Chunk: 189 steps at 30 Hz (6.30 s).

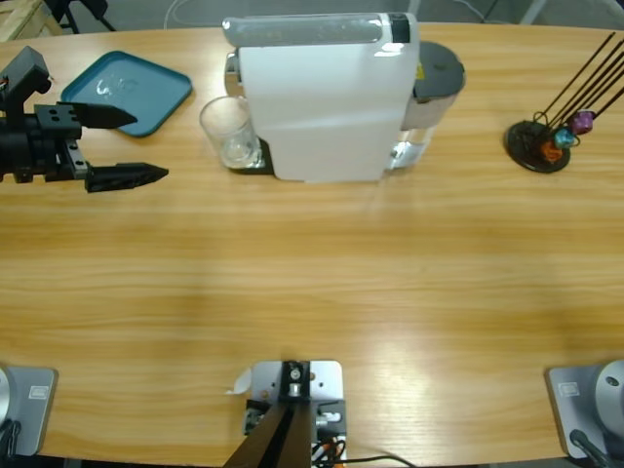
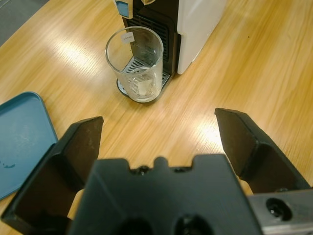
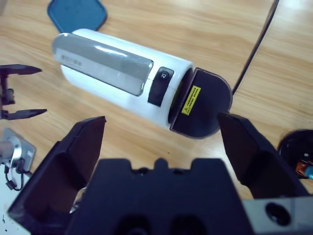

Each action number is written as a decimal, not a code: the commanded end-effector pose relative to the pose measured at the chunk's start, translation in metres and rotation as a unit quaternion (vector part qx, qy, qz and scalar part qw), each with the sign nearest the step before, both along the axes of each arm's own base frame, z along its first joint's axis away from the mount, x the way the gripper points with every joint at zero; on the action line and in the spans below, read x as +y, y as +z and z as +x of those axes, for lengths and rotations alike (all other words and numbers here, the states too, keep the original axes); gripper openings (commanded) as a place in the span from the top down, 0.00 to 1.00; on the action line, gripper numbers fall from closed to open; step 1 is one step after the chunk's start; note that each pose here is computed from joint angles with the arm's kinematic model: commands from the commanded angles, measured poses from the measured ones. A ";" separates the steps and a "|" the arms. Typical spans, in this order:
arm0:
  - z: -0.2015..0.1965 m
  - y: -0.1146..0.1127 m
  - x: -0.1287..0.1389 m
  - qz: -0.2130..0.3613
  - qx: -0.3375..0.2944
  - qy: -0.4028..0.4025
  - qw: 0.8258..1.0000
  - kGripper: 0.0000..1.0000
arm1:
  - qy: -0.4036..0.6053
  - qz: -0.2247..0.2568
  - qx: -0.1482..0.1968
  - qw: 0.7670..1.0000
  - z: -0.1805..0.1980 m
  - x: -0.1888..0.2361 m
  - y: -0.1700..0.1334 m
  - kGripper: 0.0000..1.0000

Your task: Pour coffee

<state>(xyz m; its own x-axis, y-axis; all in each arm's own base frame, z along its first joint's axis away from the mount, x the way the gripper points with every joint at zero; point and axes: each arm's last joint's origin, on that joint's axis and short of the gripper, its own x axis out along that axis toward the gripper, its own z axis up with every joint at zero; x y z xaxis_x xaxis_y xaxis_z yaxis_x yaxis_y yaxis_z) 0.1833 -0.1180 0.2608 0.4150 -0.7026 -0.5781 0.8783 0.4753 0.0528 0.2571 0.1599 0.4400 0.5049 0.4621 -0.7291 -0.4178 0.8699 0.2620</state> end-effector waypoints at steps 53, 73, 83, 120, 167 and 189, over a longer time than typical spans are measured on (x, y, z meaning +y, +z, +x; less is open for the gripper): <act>-0.009 -0.015 -0.006 0.030 0.016 -0.004 0.999 0.00 | 0.098 -0.008 -0.076 0.992 -0.133 -0.087 -0.150 0.00; -0.008 -0.018 -0.007 0.033 0.023 -0.002 0.999 0.00 | 0.098 -0.012 -0.073 0.992 -0.134 -0.088 -0.153 0.00; -0.008 -0.019 -0.007 0.034 0.025 -0.002 0.999 0.00 | 0.098 -0.013 -0.072 0.992 -0.134 -0.087 -0.155 0.00; -0.003 -0.023 -0.010 0.041 0.032 -0.002 0.999 0.00 | 0.098 -0.015 -0.067 0.993 -0.134 -0.087 -0.157 0.00; 0.062 -0.043 -0.044 0.048 0.067 -0.005 0.997 0.00 | 0.107 -0.023 -0.036 0.993 -0.123 -0.079 -0.167 0.00; 0.112 -0.056 -0.080 0.028 0.080 -0.034 0.996 0.00 | 0.110 -0.027 -0.015 0.993 -0.113 -0.074 -0.173 0.00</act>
